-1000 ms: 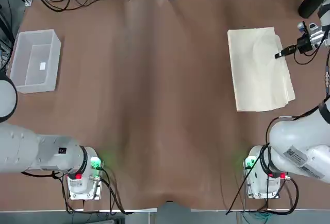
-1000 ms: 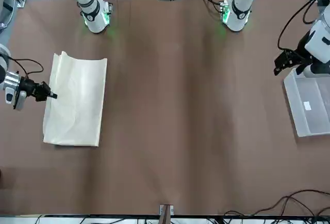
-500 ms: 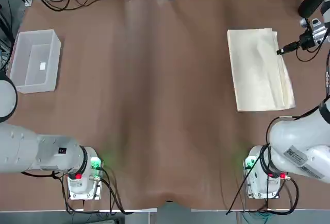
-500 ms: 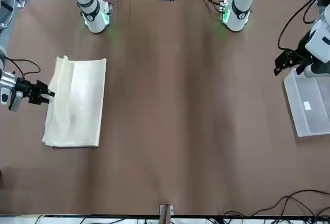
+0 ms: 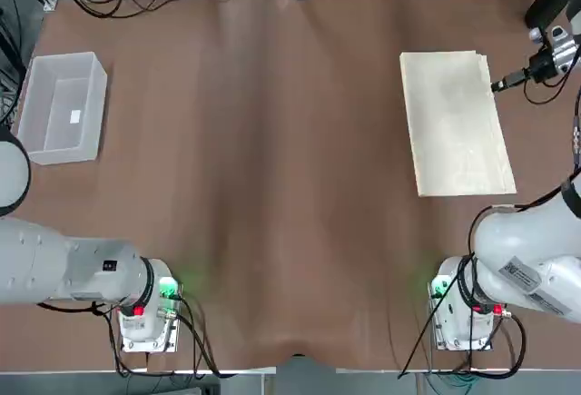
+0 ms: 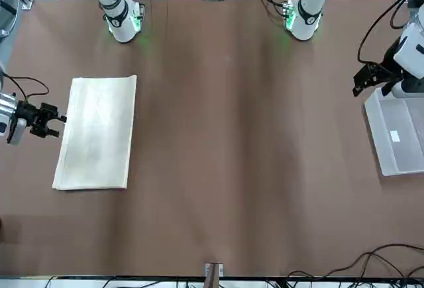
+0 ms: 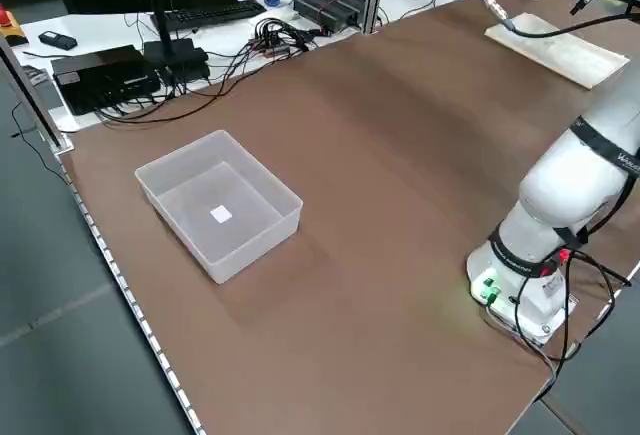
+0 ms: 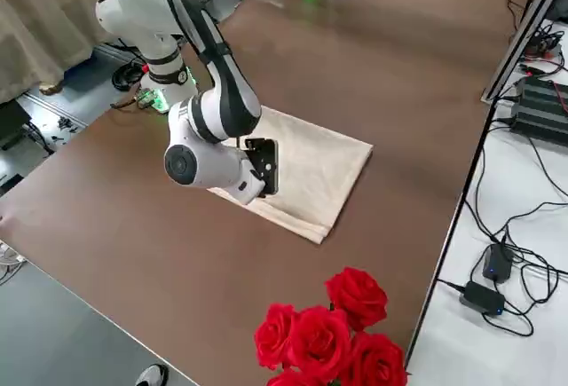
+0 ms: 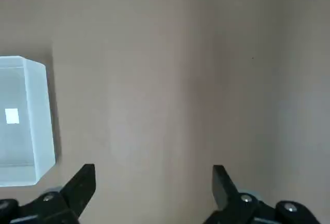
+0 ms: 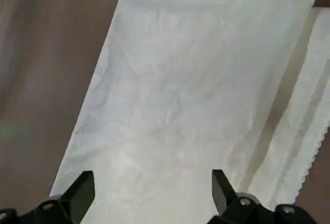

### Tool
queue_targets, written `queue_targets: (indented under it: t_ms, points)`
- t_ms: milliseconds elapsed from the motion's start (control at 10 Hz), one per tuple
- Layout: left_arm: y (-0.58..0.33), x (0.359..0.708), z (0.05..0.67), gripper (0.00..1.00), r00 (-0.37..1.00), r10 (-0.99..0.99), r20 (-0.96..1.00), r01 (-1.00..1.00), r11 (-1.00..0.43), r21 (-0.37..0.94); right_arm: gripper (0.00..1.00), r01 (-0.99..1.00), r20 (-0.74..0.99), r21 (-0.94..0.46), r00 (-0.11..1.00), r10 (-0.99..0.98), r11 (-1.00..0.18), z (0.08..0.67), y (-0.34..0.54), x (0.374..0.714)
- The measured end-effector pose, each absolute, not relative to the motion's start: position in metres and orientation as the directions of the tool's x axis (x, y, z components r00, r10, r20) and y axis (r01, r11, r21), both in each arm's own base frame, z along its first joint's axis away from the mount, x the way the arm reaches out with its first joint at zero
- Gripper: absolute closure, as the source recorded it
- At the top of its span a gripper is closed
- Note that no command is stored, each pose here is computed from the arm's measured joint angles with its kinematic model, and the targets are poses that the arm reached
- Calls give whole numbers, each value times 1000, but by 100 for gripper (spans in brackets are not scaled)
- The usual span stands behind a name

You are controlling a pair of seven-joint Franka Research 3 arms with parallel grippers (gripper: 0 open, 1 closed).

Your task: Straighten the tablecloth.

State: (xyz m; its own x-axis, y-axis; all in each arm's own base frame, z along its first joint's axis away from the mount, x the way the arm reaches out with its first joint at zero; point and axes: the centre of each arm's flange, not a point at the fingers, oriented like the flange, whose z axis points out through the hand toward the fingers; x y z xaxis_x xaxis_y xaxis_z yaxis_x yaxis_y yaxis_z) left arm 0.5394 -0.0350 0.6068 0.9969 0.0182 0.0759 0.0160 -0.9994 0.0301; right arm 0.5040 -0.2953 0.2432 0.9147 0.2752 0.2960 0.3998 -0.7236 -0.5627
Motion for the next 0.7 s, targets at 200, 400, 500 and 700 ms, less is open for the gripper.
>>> queue_targets:
  t_ms: [200, 400, 500, 700]
  points:
    - [-36, 539, 607, 0, 997, 17, 76, 15, -999, 30, 1, 397, 286, -558, 916, 280, -729, 241, -298, 503]
    - [-36, 539, 607, 0, 997, 17, 76, 15, -999, 30, 4, 352, 248, -563, 935, 254, -747, 218, -301, 499]
    - [-36, 539, 607, 0, 997, 17, 76, 15, -999, 30, 11, 298, 198, -583, 954, 223, -756, 203, -300, 496]
    - [-36, 539, 607, 0, 997, 17, 76, 15, -999, 30, 22, 198, 105, -592, 980, 169, -782, 191, -301, 493]
